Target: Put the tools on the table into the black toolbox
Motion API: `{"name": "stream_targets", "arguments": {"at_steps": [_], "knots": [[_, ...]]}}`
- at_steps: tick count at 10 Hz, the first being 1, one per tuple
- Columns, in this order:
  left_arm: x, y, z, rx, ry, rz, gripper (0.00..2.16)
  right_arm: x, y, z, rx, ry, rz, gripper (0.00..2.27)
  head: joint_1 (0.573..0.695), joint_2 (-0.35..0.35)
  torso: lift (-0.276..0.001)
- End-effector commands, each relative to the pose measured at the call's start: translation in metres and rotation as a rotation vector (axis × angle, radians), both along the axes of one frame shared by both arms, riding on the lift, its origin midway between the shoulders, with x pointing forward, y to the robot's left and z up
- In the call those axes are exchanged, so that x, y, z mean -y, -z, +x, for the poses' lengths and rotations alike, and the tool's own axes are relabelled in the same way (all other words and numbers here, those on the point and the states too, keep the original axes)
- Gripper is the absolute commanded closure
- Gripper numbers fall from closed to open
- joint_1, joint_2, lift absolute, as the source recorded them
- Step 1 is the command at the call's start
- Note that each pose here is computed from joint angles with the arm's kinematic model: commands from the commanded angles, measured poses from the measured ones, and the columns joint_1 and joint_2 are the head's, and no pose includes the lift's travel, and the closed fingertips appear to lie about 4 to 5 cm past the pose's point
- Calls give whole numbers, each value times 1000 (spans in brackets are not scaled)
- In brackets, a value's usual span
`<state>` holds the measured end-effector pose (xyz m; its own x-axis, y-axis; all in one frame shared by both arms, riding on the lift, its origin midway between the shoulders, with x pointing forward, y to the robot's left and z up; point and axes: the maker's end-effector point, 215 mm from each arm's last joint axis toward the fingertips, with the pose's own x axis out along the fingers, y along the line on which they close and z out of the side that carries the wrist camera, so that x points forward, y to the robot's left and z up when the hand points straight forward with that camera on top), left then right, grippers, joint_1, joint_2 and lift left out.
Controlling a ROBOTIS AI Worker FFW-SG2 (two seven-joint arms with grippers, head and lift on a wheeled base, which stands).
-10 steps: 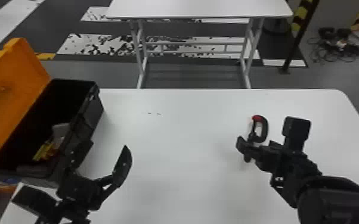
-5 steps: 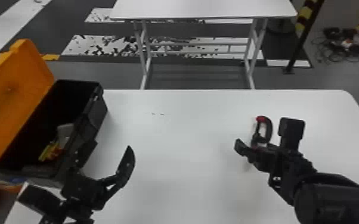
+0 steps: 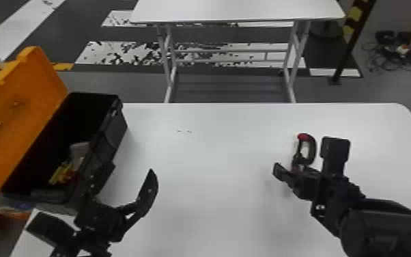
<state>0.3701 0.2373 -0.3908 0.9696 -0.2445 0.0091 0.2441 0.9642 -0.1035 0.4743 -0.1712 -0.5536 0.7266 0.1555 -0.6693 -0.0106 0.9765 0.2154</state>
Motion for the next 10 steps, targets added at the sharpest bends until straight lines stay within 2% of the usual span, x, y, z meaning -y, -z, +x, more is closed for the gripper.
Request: {"name": "stream_targets", "arguments": {"at_steps": [1,2,3,4,6,10], "knots": [[-1,1,0,-2,-2,0,53,-1,7,-7,-32,-3,1,896,695,88,-75],[0,2,0,-3,0,0,56,2,10,-9,-44,1,-1,1480,695,89,-75],[-1,3,-1,-6,-1,-1,56,5,12,-12,-55,2,0,1909,695,89,-75],[-1,5,-1,-9,-2,-2,56,6,13,-14,-61,-5,3,2219,695,87,-75],[-2,6,-2,-12,-3,-3,56,3,6,-14,-35,-25,8,2243,695,88,-75],[7,-3,0,7,24,-15,56,-3,-35,-8,103,-69,-3,2243,695,89,-75]]}}
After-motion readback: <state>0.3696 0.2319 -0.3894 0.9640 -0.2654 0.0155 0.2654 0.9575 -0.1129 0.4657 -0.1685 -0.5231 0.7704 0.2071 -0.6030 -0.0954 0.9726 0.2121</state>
